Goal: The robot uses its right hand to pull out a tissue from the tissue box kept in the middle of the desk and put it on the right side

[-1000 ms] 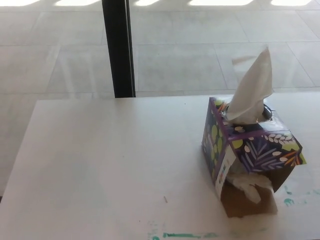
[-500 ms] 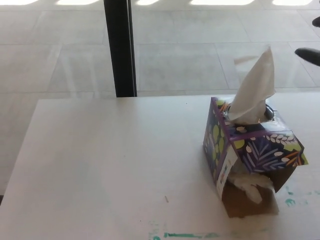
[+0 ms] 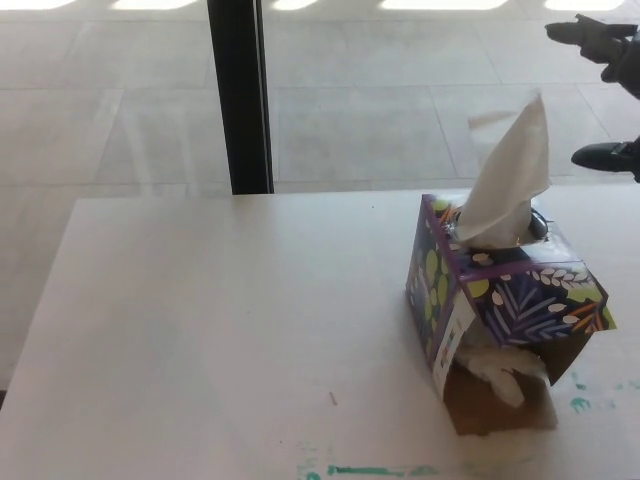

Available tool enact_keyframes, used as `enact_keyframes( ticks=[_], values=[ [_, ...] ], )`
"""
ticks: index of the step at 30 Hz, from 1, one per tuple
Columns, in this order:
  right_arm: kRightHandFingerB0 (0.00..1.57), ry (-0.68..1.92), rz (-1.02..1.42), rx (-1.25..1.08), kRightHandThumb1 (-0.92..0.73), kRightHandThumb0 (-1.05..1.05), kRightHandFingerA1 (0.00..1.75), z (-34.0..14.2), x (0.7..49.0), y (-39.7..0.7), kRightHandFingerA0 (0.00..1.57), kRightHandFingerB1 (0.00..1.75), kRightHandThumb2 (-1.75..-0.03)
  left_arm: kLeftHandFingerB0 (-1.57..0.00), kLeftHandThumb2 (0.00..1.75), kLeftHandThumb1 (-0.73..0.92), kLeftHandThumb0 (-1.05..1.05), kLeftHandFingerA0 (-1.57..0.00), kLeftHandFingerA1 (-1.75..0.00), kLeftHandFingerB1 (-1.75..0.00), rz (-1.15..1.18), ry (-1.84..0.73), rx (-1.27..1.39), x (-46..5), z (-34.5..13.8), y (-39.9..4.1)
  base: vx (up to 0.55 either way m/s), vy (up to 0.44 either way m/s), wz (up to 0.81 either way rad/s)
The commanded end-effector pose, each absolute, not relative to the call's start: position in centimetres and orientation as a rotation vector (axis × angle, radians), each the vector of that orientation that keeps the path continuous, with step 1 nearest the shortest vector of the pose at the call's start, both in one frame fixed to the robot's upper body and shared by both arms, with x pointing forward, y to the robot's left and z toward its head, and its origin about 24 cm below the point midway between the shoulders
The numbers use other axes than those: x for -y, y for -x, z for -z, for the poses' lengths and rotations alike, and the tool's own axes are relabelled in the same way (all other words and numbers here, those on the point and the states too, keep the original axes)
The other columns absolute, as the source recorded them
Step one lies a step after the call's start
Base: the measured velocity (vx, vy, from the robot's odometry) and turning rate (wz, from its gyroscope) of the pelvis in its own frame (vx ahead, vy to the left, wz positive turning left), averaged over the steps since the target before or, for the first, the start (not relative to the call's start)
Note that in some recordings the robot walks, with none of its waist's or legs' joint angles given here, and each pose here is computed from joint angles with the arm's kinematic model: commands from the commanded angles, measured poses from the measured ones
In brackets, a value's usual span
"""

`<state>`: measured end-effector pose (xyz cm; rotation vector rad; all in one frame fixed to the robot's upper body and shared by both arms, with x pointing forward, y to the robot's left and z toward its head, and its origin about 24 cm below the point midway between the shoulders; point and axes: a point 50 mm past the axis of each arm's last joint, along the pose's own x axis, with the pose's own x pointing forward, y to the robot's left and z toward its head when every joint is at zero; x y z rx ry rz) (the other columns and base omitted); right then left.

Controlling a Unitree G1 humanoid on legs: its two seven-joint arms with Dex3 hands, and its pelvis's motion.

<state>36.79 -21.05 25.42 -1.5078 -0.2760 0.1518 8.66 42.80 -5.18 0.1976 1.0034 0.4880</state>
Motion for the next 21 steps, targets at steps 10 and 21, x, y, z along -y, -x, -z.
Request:
enact_keyframes(
  ticks=[10,21],
  values=[
    [0.15,1.983,-0.235,0.530,-0.57,-0.45,1.02,-27.1,18.8,-37.3,0.46,0.35,-0.56,-0.53,0.91,0.91,-1.05,-0.76,-1.20,-1.02,-0.487,-0.245,-0.996,-43.8,4.3,-8.0,0.00,0.000,0.00],
    [0.13,1.950,-0.187,0.672,-0.67,-0.48,1.21,-28.1,17.3,-37.7,0.53,0.36,-0.61,-0.56,0.92,0.90,-1.05,-0.79,-1.23,-1.06,-0.502,-0.242,-0.976,-43.7,4.4,-8.0,0.00,0.000,0.00]
  ],
)
